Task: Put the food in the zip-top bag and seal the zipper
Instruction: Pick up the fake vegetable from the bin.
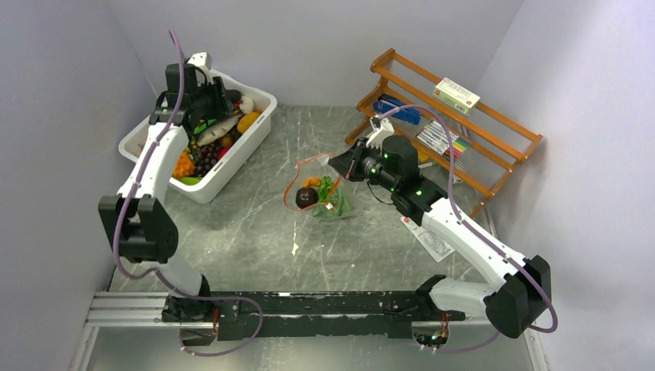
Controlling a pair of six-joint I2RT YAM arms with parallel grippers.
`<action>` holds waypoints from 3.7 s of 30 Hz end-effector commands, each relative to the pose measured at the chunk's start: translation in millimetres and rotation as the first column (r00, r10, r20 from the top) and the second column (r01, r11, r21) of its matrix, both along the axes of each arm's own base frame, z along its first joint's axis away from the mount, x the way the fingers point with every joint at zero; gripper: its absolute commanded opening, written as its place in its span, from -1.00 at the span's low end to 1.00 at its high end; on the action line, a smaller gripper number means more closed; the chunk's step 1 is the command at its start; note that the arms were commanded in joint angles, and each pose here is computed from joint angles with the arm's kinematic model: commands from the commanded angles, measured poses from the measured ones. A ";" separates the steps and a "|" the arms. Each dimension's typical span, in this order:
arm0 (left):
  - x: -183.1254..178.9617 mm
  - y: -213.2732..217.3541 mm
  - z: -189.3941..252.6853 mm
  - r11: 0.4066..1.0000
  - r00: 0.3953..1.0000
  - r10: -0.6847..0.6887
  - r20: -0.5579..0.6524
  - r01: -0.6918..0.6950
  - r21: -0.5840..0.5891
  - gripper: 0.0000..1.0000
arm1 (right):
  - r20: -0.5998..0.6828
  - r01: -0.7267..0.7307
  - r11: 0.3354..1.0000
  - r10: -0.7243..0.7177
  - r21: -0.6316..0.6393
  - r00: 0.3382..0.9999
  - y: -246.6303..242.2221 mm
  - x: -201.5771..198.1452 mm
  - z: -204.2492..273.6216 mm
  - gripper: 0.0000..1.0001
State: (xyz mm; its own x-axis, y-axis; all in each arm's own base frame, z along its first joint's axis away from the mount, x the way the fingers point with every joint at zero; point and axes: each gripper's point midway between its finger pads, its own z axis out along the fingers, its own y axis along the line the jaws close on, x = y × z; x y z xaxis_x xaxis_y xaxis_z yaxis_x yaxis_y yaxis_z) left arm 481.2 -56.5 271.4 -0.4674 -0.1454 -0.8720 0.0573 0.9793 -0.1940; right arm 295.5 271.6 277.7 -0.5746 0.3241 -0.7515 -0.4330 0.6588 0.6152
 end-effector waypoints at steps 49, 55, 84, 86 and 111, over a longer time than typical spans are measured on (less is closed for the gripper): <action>85.0 -18.5 -143.4 0.953 0.935 -0.239 -0.263 0.175 -0.247 0.04 | 0.044 0.028 0.999 -0.029 0.042 0.999 0.0 4.2 29.4 -1.00; 84.0 -15.1 -153.0 0.962 0.928 -0.233 -0.291 0.176 -0.208 0.38 | 0.044 0.028 0.998 -0.031 0.053 0.999 -0.5 3.2 29.1 -1.00; 65.4 -5.4 -91.6 0.984 0.973 -0.145 -0.178 0.122 -0.130 -0.44 | 0.061 0.021 0.998 -0.024 0.056 0.998 0.5 3.4 34.5 -1.00; 60.5 -4.8 -83.2 0.985 0.978 -0.137 -0.160 0.117 -0.130 -0.43 | 0.059 0.023 0.998 -0.026 0.053 0.998 0.1 3.6 33.5 -1.00; -83.7 -64.7 20.5 0.889 0.917 -0.390 0.088 0.399 -0.224 -0.46 | 0.012 0.039 0.998 -0.039 0.050 0.999 4.3 10.2 17.0 -1.00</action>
State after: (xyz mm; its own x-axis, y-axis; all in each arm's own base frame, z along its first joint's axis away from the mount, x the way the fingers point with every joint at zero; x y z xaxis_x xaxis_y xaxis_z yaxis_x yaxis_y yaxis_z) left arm 432.4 -87.8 267.3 -0.5280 -0.1826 -0.8294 0.2852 0.8818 -0.3757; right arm 300.8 272.3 277.1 -0.5876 0.3472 -0.7309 -0.3925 0.6676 0.6326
